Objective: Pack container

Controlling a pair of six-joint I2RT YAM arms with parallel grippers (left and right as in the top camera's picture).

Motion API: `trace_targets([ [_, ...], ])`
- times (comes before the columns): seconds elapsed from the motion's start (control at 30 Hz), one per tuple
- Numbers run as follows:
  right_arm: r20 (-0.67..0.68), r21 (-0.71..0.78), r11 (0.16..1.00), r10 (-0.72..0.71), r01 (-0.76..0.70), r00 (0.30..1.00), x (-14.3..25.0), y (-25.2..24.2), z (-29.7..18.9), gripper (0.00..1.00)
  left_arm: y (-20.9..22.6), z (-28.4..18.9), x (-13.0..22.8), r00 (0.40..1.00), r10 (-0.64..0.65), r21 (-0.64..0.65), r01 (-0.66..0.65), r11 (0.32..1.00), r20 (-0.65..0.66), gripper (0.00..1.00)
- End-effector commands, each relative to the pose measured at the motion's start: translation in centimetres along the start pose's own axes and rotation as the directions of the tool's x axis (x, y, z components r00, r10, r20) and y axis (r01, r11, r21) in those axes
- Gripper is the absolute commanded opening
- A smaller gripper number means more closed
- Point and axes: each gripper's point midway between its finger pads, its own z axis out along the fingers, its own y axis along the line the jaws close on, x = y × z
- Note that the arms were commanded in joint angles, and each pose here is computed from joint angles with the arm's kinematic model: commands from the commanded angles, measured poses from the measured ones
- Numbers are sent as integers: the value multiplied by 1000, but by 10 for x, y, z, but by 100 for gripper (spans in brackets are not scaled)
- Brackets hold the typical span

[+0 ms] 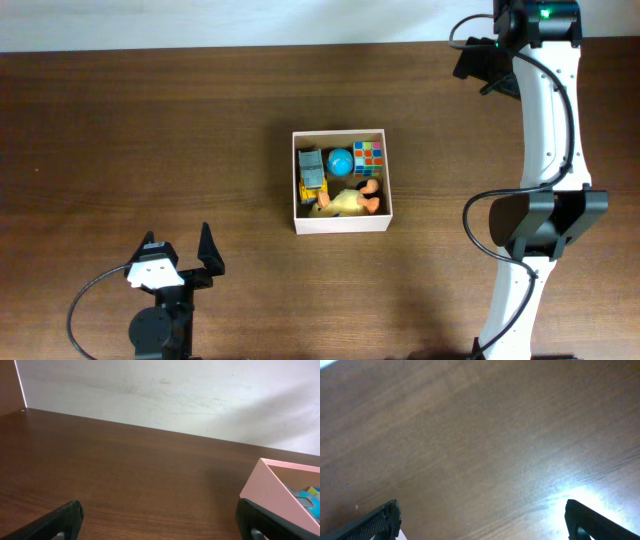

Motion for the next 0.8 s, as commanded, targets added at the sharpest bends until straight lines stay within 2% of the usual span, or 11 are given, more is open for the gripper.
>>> trace_targets([
  [0.0, 69, -48, 999, 2, 1, 998, -1, 4, -43, 99, -1, 0, 0, 1000, 15, 10, -15, 1000, 0, 99],
  [0.2, 233, -130, 989, -33, 65, 972, 6, 0, -134, 99, -1, 0, 0, 1000, 15, 10, -15, 1000, 0, 99],
  [0.37, 359, -188, 980, 13, 59, 933, 23, -22, -186, 99, -1, -1, 0, 1000, 16, 11, -16, 1000, 0, 99],
  [0.57, 541, -237, 964, 25, 124, 840, 55, -45, -208, 99, -1, 0, 0, 1000, 15, 10, -15, 1000, 0, 99],
  [0.77, 648, -294, 942, 74, 159, 758, 98, -60, -196, 99, -1, -1, 0, 1000, 16, 11, -16, 1000, 0, 99],
])
